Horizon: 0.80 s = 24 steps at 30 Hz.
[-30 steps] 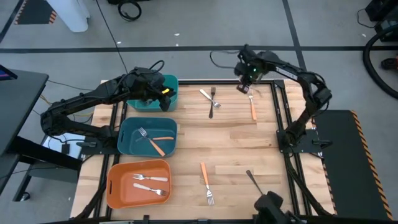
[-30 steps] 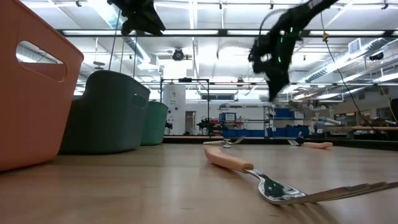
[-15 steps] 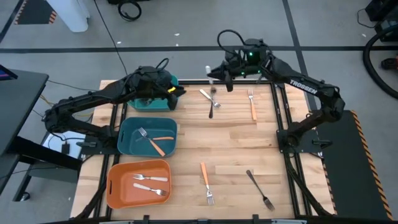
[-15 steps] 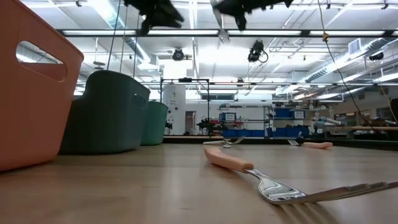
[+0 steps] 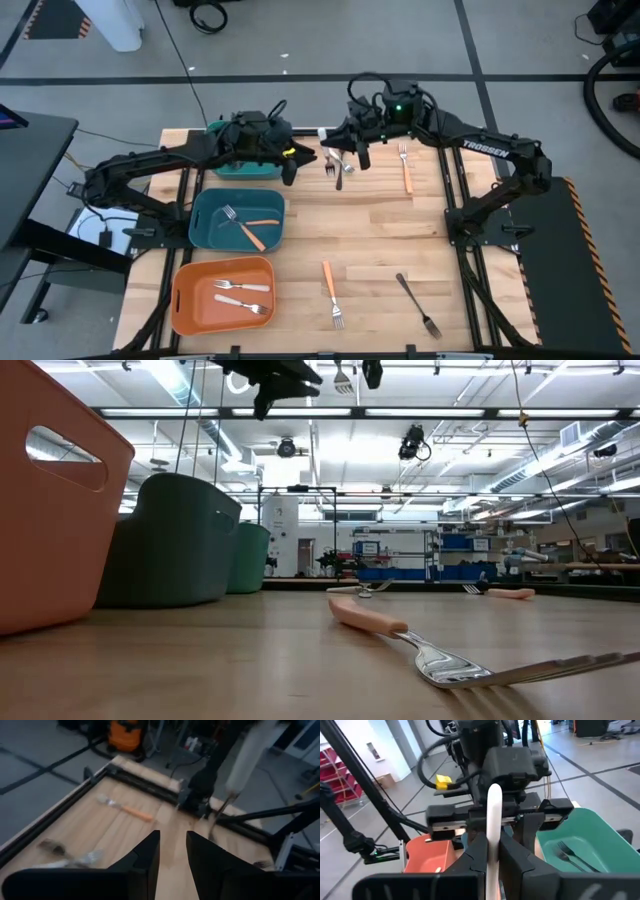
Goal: Sort silverware by color (type)
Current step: Put the white fork into the orange bin
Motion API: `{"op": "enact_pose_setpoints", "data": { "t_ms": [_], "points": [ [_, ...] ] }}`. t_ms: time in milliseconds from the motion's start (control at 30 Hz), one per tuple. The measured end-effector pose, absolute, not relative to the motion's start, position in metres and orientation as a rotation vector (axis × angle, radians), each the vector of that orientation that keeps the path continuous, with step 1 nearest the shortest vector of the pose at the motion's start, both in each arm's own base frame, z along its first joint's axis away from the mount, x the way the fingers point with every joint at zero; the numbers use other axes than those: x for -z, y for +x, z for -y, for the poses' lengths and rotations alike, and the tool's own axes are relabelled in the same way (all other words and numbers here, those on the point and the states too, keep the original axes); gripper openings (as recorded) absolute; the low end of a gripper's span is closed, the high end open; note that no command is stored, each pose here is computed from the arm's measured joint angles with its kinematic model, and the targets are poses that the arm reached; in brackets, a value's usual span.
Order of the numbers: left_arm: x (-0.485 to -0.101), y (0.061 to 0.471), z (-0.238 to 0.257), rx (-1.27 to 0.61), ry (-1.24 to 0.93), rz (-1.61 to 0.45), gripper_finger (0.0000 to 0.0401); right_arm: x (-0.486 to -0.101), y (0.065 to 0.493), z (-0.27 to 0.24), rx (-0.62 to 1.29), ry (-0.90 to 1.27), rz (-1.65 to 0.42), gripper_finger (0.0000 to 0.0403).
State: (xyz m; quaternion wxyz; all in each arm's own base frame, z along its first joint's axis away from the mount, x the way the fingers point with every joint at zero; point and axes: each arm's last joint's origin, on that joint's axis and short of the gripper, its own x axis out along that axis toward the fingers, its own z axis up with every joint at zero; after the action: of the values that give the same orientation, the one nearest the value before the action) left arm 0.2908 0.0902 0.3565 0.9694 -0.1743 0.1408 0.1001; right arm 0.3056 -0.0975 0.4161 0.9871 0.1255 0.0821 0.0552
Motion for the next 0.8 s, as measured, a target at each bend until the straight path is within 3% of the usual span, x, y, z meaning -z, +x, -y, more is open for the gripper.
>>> {"op": "enact_pose_setpoints", "data": {
  "t_ms": [300, 800],
  "points": [
    [-0.366, 0.296, -0.085, -0.022, -0.304, -0.19, 0.0094, -0.416, 0.306, 0.095, -0.104, 0.266, -0.167, 0.0031],
    [-0.364, 0.317, -0.095, -0.024, -0.313, -0.051, 0.009, -0.417, 0.308, 0.092, -0.059, 0.262, -0.156, 0.0031]
  ]
}}
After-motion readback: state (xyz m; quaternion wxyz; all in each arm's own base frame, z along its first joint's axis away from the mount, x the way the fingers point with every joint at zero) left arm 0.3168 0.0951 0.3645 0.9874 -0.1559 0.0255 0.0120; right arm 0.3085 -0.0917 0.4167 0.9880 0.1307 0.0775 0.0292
